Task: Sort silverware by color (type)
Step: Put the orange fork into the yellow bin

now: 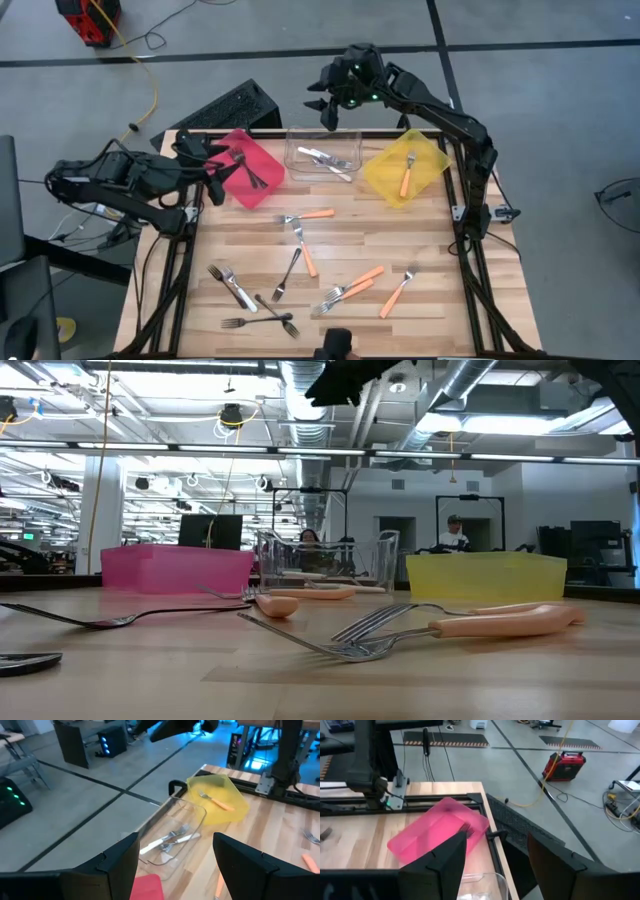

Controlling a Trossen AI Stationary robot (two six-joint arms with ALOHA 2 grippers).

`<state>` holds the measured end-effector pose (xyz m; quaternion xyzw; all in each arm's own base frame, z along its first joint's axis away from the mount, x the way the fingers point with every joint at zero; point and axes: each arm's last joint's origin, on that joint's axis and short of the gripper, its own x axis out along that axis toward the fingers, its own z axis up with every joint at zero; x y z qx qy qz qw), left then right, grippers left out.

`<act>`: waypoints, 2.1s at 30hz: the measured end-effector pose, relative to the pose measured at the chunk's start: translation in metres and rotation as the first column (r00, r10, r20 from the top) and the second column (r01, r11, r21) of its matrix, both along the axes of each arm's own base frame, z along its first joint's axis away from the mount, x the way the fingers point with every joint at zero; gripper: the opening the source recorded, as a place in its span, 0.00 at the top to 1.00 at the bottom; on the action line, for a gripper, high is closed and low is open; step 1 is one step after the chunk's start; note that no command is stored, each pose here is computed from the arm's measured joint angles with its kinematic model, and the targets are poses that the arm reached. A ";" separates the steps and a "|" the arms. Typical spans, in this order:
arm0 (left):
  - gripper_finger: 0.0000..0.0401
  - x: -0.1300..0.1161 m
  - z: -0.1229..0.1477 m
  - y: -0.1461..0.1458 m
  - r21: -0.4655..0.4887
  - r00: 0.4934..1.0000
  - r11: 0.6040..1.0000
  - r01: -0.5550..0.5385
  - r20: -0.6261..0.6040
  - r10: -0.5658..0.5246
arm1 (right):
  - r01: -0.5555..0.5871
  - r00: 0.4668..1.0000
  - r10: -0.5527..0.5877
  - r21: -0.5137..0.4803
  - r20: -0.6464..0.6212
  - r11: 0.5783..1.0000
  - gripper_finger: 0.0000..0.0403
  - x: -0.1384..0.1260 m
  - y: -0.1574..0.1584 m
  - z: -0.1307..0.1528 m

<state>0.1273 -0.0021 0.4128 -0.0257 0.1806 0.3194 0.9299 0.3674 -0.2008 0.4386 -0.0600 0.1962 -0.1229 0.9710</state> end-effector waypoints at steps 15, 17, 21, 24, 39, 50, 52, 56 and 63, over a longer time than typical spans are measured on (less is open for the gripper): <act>0.41 0.038 0.053 0.002 0.368 0.904 0.900 0.234 0.259 -0.341 | -0.306 0.931 0.355 -0.356 0.080 0.883 0.42 -0.014 0.107 0.074; 0.41 0.048 0.056 0.003 0.417 0.890 0.857 0.303 0.197 -0.411 | -0.319 0.922 0.381 -0.422 0.067 0.848 0.42 -0.027 0.131 0.086; 0.41 0.072 0.055 0.004 0.413 0.819 0.749 0.518 0.013 -0.574 | -0.397 0.887 0.461 -0.490 0.012 0.776 0.42 -0.042 0.172 0.095; 0.41 0.089 0.055 0.000 0.363 0.733 0.669 0.649 -0.064 -0.677 | -0.448 0.873 0.484 -0.474 -0.051 0.758 0.44 -0.042 0.198 0.089; 0.41 0.109 0.062 -0.008 0.210 0.548 0.512 0.833 -0.192 -0.814 | -0.544 0.839 0.478 -0.430 -0.260 0.721 0.46 -0.024 0.232 0.057; 0.41 0.121 0.057 -0.002 0.246 0.557 0.505 0.828 -0.252 -0.791 | -0.535 0.844 0.479 -0.442 -0.241 0.720 0.46 -0.023 0.231 0.058; 0.41 0.121 0.057 0.001 0.264 0.581 0.522 0.811 -0.271 -0.767 | -0.535 0.844 0.477 -0.441 -0.243 0.721 0.46 -0.023 0.229 0.058; 0.41 0.121 0.057 0.008 0.271 0.609 0.548 0.791 -0.274 -0.744 | -0.561 0.827 0.501 -0.419 -0.255 0.714 0.46 -0.023 0.227 0.056; 0.41 0.121 0.059 0.012 0.297 0.601 0.528 0.795 -0.271 -0.752 | -0.558 0.829 0.506 -0.391 -0.237 0.732 0.46 -0.023 0.222 0.057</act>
